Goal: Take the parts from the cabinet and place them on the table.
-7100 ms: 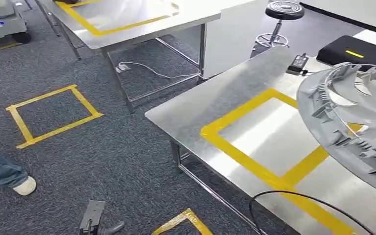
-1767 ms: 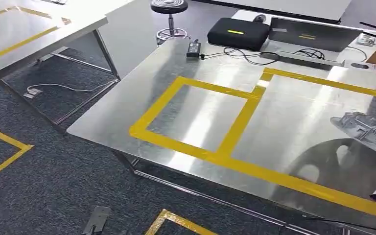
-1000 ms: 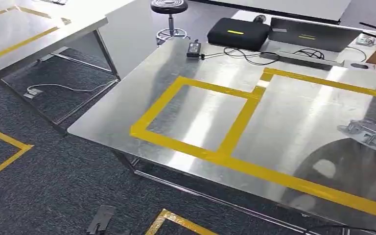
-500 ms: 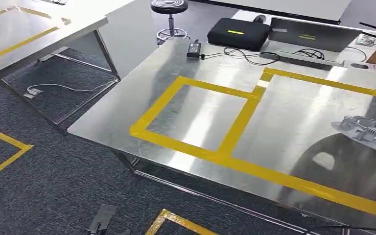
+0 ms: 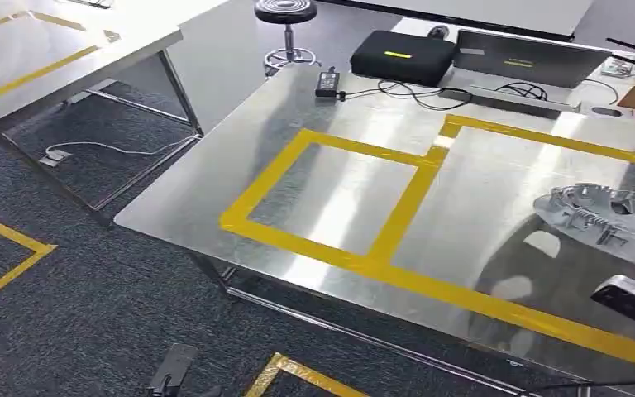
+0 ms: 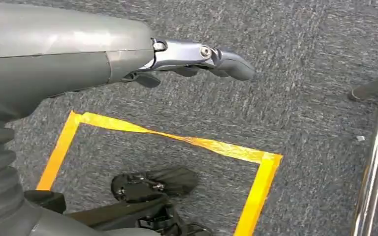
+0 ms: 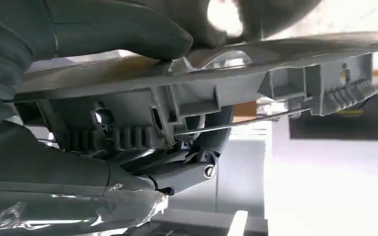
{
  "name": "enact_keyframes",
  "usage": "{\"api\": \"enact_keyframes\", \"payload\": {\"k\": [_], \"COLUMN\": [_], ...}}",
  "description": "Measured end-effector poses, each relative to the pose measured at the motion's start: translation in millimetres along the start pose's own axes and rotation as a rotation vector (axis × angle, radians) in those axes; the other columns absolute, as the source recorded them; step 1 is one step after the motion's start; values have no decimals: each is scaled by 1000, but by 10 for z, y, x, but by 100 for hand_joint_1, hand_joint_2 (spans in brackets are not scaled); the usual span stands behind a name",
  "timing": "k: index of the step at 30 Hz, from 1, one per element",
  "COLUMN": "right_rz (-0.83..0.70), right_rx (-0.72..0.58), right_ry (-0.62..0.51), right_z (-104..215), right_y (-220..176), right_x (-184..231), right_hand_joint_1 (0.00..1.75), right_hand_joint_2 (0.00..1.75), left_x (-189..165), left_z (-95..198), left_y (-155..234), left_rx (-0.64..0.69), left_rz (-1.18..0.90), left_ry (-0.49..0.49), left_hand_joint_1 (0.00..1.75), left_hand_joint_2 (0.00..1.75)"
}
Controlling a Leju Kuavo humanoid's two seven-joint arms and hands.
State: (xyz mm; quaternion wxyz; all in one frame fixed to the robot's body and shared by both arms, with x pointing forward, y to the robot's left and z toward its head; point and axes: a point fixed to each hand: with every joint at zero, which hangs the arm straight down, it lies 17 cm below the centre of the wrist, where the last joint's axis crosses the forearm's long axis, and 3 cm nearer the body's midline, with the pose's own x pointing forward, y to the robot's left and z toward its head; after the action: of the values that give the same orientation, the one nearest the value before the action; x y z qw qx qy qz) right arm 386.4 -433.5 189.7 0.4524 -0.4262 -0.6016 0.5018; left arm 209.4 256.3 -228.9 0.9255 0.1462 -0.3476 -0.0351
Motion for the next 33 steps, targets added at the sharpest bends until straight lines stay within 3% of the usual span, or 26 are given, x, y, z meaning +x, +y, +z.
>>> {"api": "enact_keyframes", "payload": {"k": [15, 33], "right_rz": [-99, -162], "right_rx": [217, 230], "right_ry": [-42, -83], "right_z": [-96, -243], "right_y": [943, 1321], "right_x": [204, 512], "right_hand_joint_1": [175, 175], "right_hand_joint_2": [175, 175], "left_x": [109, 128], "left_z": [-27, -13], "left_y": [-62, -135], "left_rx": [-29, -55], "left_rz": [-32, -60], "left_ry": [-24, -31], "left_hand_joint_1": [0, 0], "left_hand_joint_2": [175, 175]}}
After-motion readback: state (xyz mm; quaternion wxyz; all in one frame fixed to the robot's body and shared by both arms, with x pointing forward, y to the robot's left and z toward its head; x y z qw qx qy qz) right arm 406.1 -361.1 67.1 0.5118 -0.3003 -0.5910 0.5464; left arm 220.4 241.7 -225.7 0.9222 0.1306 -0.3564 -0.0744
